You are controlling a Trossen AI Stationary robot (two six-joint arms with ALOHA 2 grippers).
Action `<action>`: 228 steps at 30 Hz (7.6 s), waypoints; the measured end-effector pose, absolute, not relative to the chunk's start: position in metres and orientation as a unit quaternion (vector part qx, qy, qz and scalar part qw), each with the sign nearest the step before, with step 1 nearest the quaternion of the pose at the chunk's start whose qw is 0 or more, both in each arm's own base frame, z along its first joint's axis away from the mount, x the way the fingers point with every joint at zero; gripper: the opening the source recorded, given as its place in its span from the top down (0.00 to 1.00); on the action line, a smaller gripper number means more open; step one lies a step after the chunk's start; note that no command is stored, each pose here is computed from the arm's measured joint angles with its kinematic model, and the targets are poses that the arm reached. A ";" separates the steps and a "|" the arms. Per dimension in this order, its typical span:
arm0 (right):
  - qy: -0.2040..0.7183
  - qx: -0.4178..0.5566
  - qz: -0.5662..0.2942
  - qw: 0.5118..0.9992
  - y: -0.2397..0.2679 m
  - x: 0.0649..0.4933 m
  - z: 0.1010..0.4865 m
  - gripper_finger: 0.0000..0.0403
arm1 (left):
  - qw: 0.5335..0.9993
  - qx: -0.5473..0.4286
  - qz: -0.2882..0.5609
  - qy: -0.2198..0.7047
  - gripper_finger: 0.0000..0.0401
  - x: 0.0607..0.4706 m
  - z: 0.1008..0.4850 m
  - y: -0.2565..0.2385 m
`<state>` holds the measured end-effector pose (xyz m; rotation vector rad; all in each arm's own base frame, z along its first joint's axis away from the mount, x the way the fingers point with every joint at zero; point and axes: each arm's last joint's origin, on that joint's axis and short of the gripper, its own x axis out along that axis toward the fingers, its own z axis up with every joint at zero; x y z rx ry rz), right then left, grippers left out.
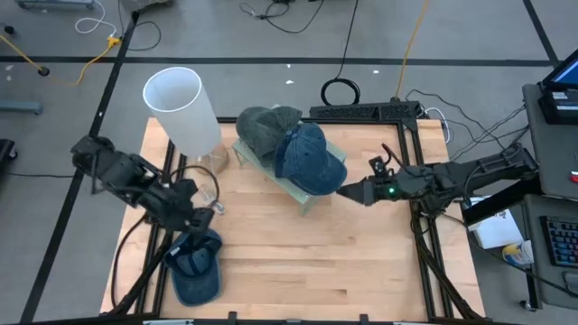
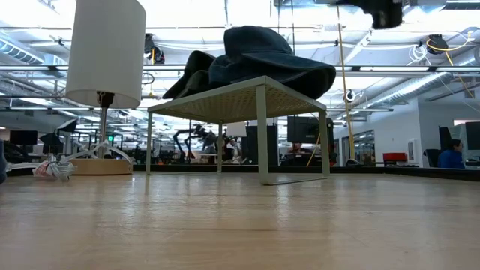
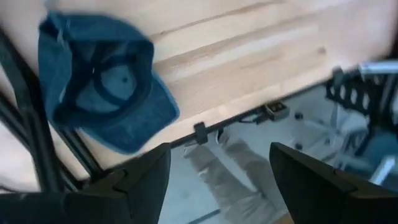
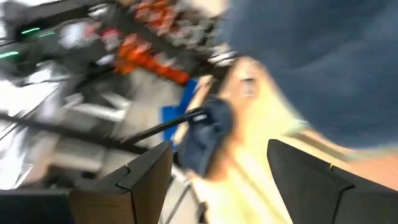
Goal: Pick & Place hat
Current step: Stack the blue cap on top of the stacked blue caps on the shelf
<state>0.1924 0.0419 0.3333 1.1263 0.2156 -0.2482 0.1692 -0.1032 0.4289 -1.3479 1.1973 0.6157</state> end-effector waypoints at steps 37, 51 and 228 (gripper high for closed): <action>-0.031 0.438 0.106 0.892 0.070 0.194 0.328 0.36 | 0.454 -0.381 0.642 0.486 0.32 0.256 0.203 -0.244; -0.030 0.441 0.106 0.891 0.070 0.194 0.328 0.36 | 0.452 -0.353 0.658 0.488 0.32 0.267 0.152 -0.255; -0.164 0.627 0.173 0.742 0.138 0.101 0.375 0.99 | 0.946 -0.245 -0.097 0.189 0.31 0.297 0.435 -0.098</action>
